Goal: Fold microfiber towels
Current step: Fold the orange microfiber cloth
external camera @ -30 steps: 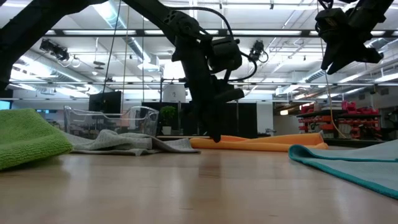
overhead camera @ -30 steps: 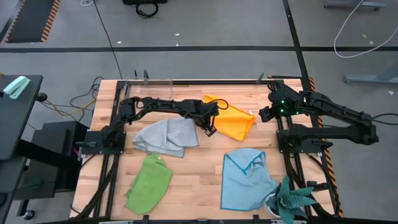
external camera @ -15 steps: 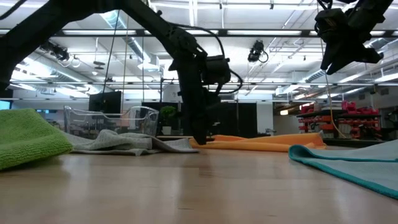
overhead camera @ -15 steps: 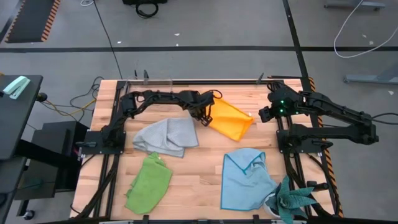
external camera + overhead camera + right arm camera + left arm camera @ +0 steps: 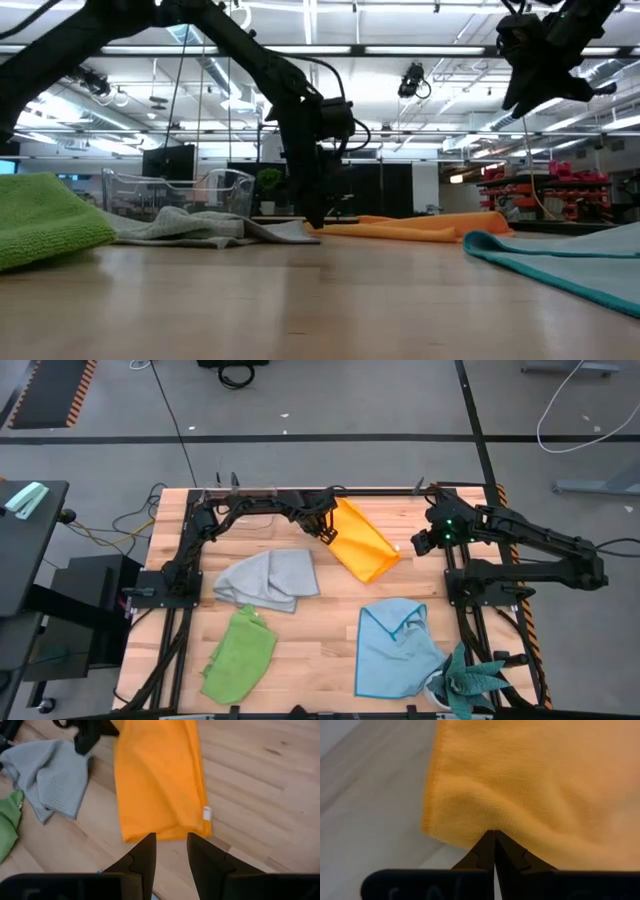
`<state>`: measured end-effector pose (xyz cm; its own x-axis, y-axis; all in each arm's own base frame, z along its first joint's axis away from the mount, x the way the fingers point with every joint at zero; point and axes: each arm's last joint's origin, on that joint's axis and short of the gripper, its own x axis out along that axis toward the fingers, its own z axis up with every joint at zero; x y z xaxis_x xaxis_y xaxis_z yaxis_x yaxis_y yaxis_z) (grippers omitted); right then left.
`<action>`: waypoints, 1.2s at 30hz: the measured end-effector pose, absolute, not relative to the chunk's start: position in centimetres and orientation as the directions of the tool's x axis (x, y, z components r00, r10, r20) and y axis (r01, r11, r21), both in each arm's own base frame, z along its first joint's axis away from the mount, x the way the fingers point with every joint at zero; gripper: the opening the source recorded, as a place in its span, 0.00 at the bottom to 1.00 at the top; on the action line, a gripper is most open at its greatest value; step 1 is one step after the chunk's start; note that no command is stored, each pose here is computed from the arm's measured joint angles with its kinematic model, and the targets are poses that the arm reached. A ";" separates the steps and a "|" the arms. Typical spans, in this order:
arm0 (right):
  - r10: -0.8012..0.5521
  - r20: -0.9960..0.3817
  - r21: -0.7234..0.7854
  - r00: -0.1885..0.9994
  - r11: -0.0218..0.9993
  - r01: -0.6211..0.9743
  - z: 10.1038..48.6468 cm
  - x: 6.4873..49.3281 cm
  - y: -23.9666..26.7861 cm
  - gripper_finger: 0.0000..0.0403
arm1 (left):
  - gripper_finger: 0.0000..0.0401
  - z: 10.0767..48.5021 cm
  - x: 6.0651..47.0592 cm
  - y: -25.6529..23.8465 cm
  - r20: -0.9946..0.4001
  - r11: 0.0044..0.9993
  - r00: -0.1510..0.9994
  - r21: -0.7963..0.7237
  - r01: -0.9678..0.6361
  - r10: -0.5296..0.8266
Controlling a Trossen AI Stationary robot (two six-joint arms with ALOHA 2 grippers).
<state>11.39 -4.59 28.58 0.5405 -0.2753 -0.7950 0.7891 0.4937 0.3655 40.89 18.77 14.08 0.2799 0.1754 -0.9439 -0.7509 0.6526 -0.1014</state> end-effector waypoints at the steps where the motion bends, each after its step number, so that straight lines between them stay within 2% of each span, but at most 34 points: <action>1: -0.277 -0.790 0.368 0.546 0.499 0.785 28.6 11.6 -4.7 0.29 | 0.03 14.1 40.9 18.7 -0.944 0.649 0.280 -0.105 -0.753 0.173; 8: -0.264 -0.817 0.332 0.513 0.512 0.792 28.0 12.8 -5.1 0.29 | 0.03 14.9 41.9 17.7 -0.933 0.660 0.341 -0.184 -0.728 0.117; 14: -0.259 -0.826 0.311 0.500 0.530 0.789 27.8 13.0 -5.2 0.29 | 0.07 18.4 44.7 14.9 -0.890 0.727 0.443 -0.231 -0.647 0.112; 20: -0.254 -0.836 0.290 0.486 0.547 0.785 27.7 12.8 -5.1 0.29 | 0.04 20.9 46.8 11.1 -0.841 0.806 0.533 -0.250 -0.536 0.094; 27: -0.296 -0.834 0.257 0.465 0.538 0.803 27.7 12.8 -5.3 0.29 | 0.02 18.3 48.0 9.4 -0.855 0.819 0.514 -0.245 -0.519 0.070; 31: -0.311 -0.842 0.236 0.441 0.523 0.819 27.5 12.9 -5.5 0.29 | 0.06 16.5 48.6 8.8 -0.864 0.816 0.501 -0.248 -0.522 0.057; 36: -0.301 -0.858 0.218 0.416 0.520 0.826 27.2 13.4 -5.7 0.29 | 0.09 16.3 48.9 8.4 -0.854 0.820 0.518 -0.270 -0.504 0.038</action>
<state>13.40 -5.70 27.15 0.4159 -0.3008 -0.8582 0.8259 0.5199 0.2181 48.94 8.38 16.30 0.5181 0.0378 -0.8545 -0.5044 0.8203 -0.2696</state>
